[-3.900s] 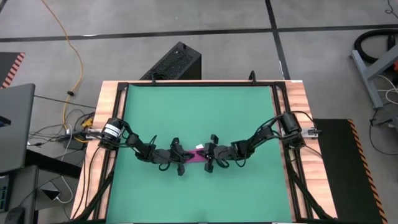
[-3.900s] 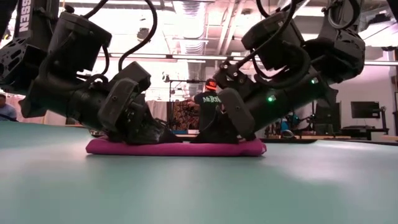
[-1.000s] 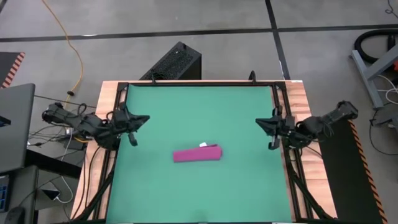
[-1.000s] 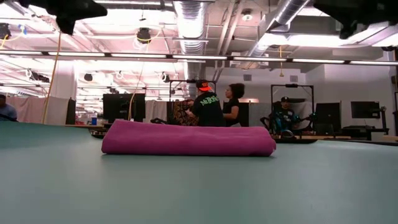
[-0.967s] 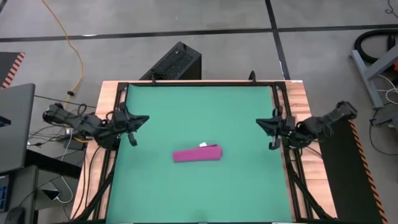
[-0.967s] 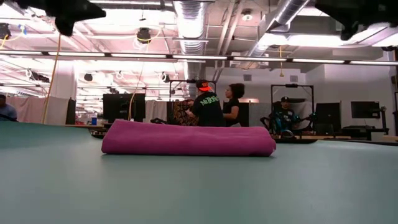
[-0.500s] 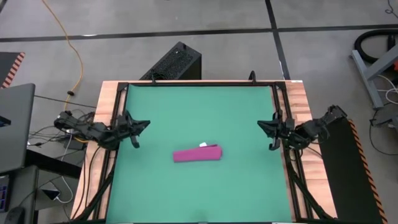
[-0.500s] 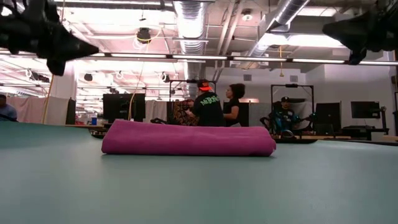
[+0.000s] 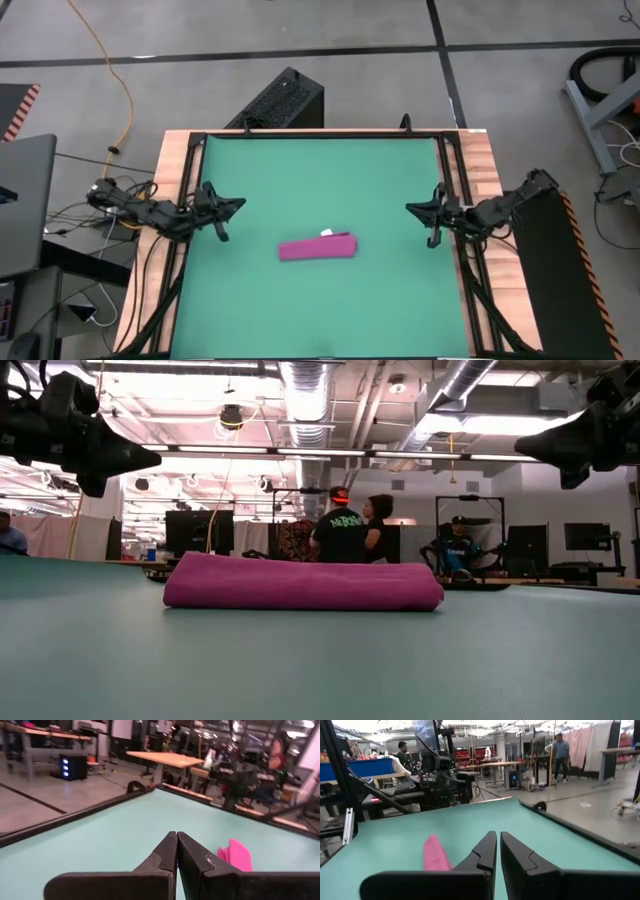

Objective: Roll towel
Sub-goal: Return to Home Position

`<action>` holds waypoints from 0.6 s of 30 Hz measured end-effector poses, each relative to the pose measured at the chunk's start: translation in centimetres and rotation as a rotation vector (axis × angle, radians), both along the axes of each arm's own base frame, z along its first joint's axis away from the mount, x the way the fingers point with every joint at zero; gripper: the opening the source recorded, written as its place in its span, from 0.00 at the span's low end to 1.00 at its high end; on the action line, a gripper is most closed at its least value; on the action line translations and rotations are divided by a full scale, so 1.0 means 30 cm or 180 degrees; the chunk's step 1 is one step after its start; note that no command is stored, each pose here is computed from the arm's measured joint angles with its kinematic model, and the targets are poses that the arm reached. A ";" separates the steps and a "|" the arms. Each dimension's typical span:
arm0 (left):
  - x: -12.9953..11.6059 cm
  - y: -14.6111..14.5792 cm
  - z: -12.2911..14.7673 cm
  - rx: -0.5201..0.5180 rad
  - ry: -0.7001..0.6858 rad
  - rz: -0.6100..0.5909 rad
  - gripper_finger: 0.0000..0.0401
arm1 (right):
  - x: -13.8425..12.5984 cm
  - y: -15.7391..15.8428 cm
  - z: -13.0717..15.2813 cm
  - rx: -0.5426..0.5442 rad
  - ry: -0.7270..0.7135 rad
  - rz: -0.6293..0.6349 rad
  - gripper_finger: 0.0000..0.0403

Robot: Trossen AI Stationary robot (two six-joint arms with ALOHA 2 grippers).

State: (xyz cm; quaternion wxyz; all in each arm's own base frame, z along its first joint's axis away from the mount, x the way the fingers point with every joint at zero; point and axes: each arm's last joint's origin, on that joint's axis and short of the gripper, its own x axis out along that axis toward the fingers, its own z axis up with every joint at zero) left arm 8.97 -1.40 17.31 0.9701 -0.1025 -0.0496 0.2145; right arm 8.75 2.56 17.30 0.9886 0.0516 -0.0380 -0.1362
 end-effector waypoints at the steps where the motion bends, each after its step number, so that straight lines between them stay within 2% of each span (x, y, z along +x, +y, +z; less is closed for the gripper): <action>1: 0.001 -0.001 -0.001 0.0014 0.0014 -0.0041 0.00 | 0.000 0.000 -0.002 0.0014 0.0015 0.0002 0.12; 4: 0.003 -0.003 -0.003 0.0036 0.0040 -0.0067 0.00 | 0.004 0.003 -0.007 -0.0035 0.0078 0.0001 0.12; 10: 0.003 -0.001 -0.004 0.0235 0.0145 0.0009 0.00 | 0.016 0.005 -0.024 -0.0379 0.0337 -0.0062 0.12; 15: 0.001 0.003 -0.005 0.0261 0.0179 0.0163 0.00 | 0.021 -0.012 -0.035 -0.0388 0.0461 -0.0500 0.12; 18: 0.001 0.003 -0.006 0.0337 0.0219 0.0168 0.00 | 0.023 -0.019 -0.038 -0.0345 0.0473 -0.0616 0.12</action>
